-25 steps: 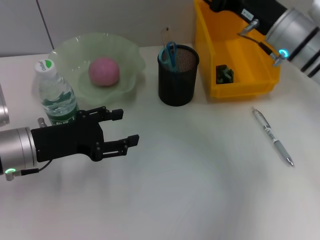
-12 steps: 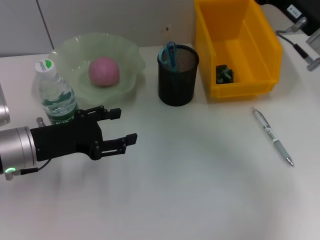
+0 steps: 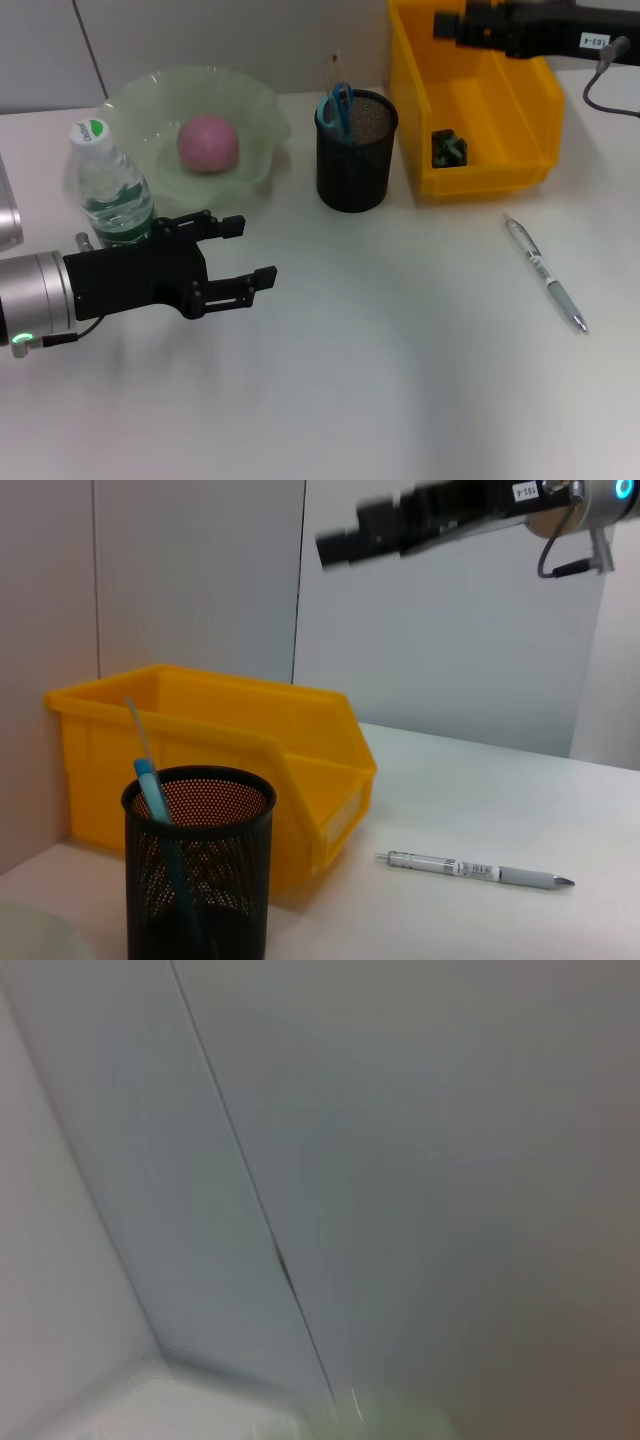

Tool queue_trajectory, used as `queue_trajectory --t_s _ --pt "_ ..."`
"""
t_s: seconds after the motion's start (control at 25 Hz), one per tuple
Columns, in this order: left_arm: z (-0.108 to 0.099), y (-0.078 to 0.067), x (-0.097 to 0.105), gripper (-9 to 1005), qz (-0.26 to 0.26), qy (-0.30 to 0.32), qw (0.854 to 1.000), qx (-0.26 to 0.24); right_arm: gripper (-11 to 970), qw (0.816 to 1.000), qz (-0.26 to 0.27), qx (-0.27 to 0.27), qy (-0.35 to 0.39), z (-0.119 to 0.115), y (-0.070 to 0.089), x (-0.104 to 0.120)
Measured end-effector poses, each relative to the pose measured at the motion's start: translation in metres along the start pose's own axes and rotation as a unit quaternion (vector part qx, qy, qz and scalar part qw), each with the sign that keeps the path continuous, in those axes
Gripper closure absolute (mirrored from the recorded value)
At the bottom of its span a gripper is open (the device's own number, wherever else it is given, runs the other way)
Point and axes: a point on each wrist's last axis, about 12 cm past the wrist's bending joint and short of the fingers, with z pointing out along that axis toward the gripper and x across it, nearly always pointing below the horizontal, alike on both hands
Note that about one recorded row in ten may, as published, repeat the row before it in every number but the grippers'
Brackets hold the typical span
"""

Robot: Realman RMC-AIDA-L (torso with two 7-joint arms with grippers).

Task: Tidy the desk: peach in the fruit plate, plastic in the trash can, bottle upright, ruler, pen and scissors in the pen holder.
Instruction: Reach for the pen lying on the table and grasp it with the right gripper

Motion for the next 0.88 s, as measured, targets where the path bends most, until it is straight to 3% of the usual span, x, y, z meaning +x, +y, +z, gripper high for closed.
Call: queue_trajectory --t_s 0.04,0.16,0.2,0.4,0.56,0.6,0.88 --pt "0.000 0.000 0.000 252 0.000 0.000 1.000 0.000 315 1.000 0.000 0.000 0.000 0.000 0.000 0.000" --pt "0.000 0.000 0.000 253 0.000 0.000 1.000 -0.001 316 0.994 0.012 0.042 0.100 0.001 0.007 -0.009" --pt "-0.001 0.000 0.000 253 0.000 0.000 1.000 -0.001 316 0.986 0.028 0.058 0.153 0.003 0.011 -0.014" --pt "-0.002 0.001 0.000 254 -0.001 -0.001 1.000 -0.002 316 0.964 0.054 0.079 0.248 0.004 0.017 -0.024" --pt "-0.002 0.001 0.000 255 -0.001 -0.001 1.000 -0.003 316 0.939 0.073 0.105 0.319 0.006 0.010 -0.024" --pt "-0.002 0.001 0.000 256 0.000 0.000 1.000 -0.002 316 0.925 0.081 0.117 0.351 0.008 0.005 -0.021" --pt "-0.003 0.001 -0.001 258 0.000 0.000 1.000 -0.001 316 0.900 0.086 0.149 0.399 0.019 -0.009 -0.012"
